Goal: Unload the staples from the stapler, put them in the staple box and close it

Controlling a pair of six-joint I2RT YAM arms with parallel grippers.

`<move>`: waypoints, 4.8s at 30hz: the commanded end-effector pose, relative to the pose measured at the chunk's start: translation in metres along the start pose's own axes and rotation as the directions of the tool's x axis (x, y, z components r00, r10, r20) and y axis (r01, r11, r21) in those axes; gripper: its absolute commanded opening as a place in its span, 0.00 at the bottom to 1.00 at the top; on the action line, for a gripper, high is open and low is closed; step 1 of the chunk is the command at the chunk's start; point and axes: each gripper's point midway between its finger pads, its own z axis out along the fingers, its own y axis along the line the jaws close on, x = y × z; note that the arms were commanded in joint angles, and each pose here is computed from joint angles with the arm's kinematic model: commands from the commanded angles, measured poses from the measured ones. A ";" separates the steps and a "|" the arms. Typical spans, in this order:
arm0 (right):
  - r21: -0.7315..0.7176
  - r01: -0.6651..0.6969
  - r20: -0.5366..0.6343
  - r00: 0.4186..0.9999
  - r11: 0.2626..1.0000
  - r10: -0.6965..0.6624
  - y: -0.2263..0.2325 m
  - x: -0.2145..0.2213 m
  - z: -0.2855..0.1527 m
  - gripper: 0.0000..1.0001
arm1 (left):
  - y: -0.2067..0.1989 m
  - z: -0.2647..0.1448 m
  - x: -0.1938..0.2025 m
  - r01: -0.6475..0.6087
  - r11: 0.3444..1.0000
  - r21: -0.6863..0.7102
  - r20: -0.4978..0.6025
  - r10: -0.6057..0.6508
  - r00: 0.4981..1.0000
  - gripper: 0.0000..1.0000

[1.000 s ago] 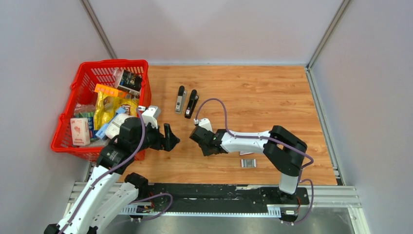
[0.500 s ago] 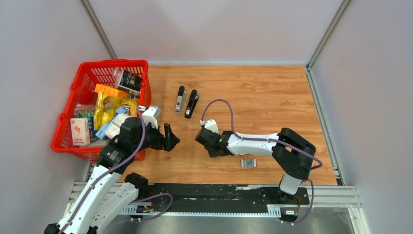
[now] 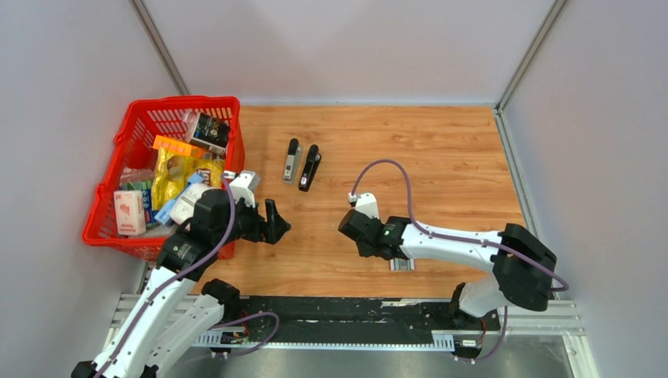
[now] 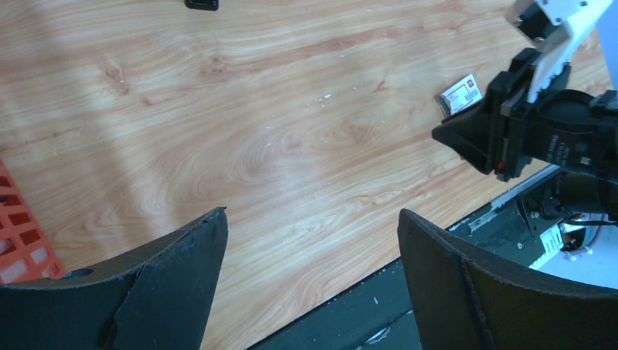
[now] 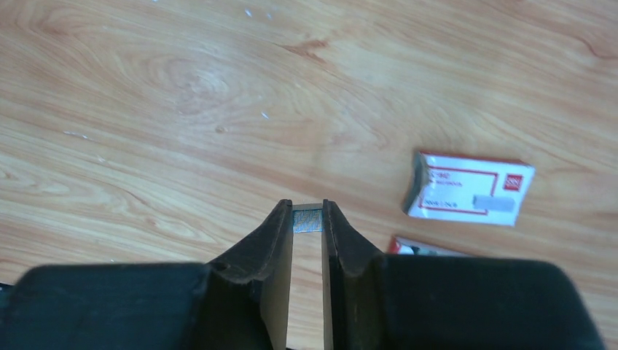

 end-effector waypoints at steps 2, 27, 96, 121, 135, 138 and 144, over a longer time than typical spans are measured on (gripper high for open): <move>0.066 -0.074 0.036 0.997 0.995 0.071 -0.031 0.005 -0.018 0.20 | 0.000 0.002 -0.003 -0.004 1.000 0.001 0.017 0.004 1.000 0.94; 0.160 -0.211 0.001 0.977 0.964 0.214 -0.085 0.059 -0.037 0.20 | 0.000 0.002 -0.003 -0.003 1.000 0.006 0.013 0.003 1.000 0.94; 0.280 -0.278 0.038 0.960 0.919 0.279 -0.114 0.066 -0.021 0.00 | -0.001 0.001 -0.004 -0.003 1.000 0.011 0.023 0.003 1.000 0.94; 0.256 -0.268 0.005 0.961 0.929 0.276 -0.101 0.066 -0.008 0.00 | -0.003 0.000 -0.004 -0.007 1.000 0.018 0.028 0.006 1.000 0.94; 0.291 -0.264 0.026 0.963 0.920 0.268 -0.112 0.064 -0.017 0.00 | -0.003 0.000 -0.004 -0.005 1.000 0.019 0.026 0.004 1.000 0.94; 0.292 -0.266 0.038 0.963 0.918 0.267 -0.114 0.061 -0.020 0.00 | -0.003 0.000 -0.004 -0.005 1.000 0.019 0.026 0.004 1.000 0.94; 0.286 -0.271 0.041 0.962 0.919 0.271 -0.114 0.059 -0.022 0.00 | -0.003 0.000 -0.004 -0.005 1.000 0.019 0.026 0.004 1.000 0.94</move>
